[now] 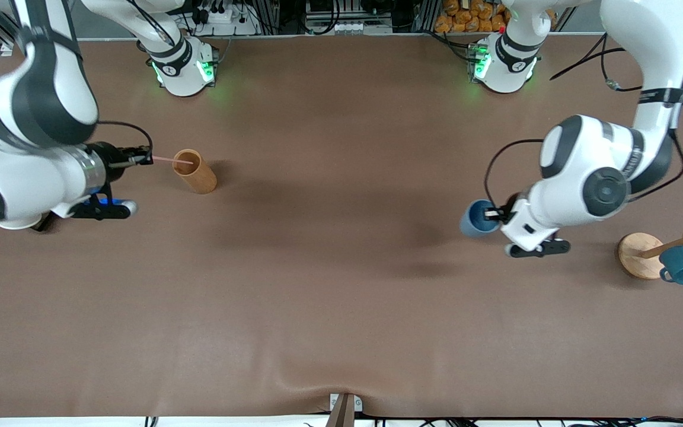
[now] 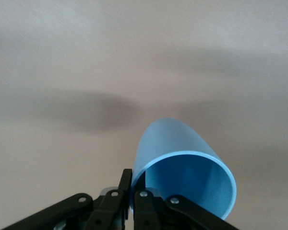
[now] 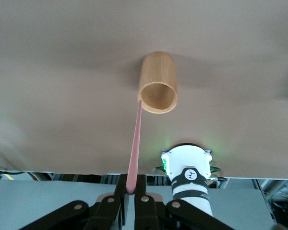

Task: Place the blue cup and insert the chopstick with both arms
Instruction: 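Grasp the blue cup with the left gripper while the right gripper lifts the chopstick, then carry the blue cup to the table middle with the left gripper and set it down, then release the cup and raise the left gripper while the right gripper brings the chopstick over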

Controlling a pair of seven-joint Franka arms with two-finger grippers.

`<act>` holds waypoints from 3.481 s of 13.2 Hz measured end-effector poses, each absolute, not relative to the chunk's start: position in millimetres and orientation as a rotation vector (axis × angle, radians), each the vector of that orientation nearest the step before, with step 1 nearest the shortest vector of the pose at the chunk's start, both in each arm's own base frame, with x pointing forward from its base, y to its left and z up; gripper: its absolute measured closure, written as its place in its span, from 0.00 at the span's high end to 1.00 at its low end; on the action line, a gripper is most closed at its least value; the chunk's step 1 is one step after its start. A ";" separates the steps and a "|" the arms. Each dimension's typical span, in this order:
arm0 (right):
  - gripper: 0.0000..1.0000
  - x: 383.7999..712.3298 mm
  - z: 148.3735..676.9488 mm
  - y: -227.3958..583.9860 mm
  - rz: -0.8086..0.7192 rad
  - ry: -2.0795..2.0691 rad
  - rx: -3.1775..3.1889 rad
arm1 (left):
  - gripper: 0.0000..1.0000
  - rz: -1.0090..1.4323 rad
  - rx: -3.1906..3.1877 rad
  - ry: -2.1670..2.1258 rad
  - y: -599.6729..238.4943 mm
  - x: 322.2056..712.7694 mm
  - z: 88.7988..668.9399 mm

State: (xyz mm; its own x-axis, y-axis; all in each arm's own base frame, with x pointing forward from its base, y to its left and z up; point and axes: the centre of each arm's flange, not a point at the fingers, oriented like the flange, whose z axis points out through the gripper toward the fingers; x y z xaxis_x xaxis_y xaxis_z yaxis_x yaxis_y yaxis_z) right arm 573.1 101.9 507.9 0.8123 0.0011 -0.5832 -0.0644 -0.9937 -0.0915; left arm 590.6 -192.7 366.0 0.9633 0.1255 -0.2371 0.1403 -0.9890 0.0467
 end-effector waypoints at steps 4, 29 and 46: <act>0.09 580.9 561.4 100.5 0.766 0.108 -2.891 | 0.05 -0.375 3.044 0.342 -281.7 554.0 374.9; 0.09 570.0 520.1 85.7 0.759 0.786 -2.549 | 0.40 -0.241 2.909 0.788 -514.5 421.2 255.0; 0.09 521.9 452.7 274.6 0.837 1.208 -2.324 | 1.00 0.077 2.961 0.825 -356.6 542.8 511.1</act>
State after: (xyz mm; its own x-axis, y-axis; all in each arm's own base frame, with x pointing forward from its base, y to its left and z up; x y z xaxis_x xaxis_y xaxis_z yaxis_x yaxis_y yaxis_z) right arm 521.9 274.6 452.7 0.4501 -0.5984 -0.6628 -0.8309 -0.5526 -0.0654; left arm 542.8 -356.6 511.1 0.8551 0.5176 0.0302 0.5142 -0.8541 0.0775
